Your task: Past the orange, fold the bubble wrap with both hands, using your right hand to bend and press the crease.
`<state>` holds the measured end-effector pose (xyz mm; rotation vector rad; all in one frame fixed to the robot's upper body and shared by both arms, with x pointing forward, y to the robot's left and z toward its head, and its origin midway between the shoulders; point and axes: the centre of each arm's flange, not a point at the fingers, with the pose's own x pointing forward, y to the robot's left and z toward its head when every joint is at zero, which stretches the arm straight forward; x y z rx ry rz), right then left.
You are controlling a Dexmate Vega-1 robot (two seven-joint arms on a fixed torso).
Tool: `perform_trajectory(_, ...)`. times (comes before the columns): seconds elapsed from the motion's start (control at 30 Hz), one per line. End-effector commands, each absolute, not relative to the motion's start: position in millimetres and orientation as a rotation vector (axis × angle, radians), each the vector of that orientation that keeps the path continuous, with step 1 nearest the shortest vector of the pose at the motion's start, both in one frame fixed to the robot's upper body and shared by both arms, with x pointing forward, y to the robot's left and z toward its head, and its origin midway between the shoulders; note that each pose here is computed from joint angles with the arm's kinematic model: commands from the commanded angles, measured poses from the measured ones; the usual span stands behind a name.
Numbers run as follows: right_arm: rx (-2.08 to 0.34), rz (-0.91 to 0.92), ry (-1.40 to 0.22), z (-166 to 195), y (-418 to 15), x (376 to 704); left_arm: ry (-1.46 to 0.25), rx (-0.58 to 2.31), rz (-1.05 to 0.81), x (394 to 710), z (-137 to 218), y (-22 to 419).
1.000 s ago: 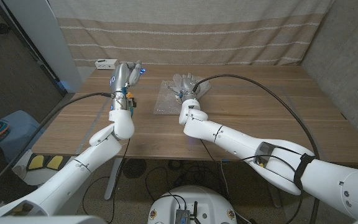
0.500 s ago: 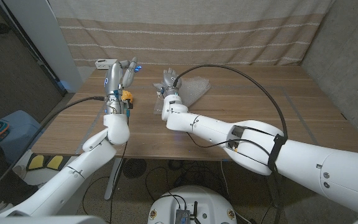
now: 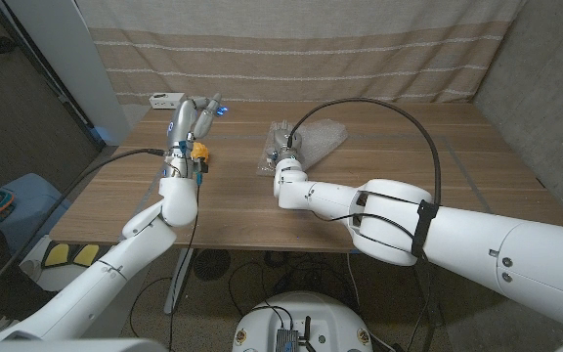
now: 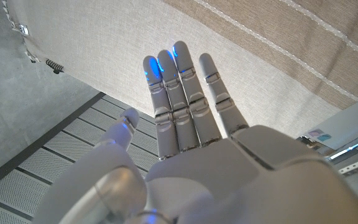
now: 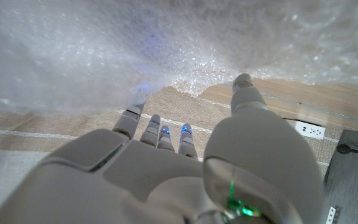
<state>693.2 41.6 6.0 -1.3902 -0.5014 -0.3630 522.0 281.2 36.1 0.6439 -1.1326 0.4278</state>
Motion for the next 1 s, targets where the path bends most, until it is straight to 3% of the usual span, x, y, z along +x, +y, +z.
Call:
perform_trajectory(0.03, -1.284, -0.637, -0.620, 20, 15, 678, -1.061, 0.718, 0.296, 542, 40, 277)
perform_trajectory(0.27, -1.233, -0.727, -0.658, 31, 8, 671, -1.061, 0.735, 0.239, 551, 42, 274)
perform_trajectory(0.53, -1.339, -0.672, -0.470, 31, 0, 684, -1.084, 0.735, 0.217, 554, 45, 274)
perform_trajectory(1.0, -1.414, -0.604, -0.277, 26, -15, 695, -1.095, 0.735, 0.206, 559, 51, 272)
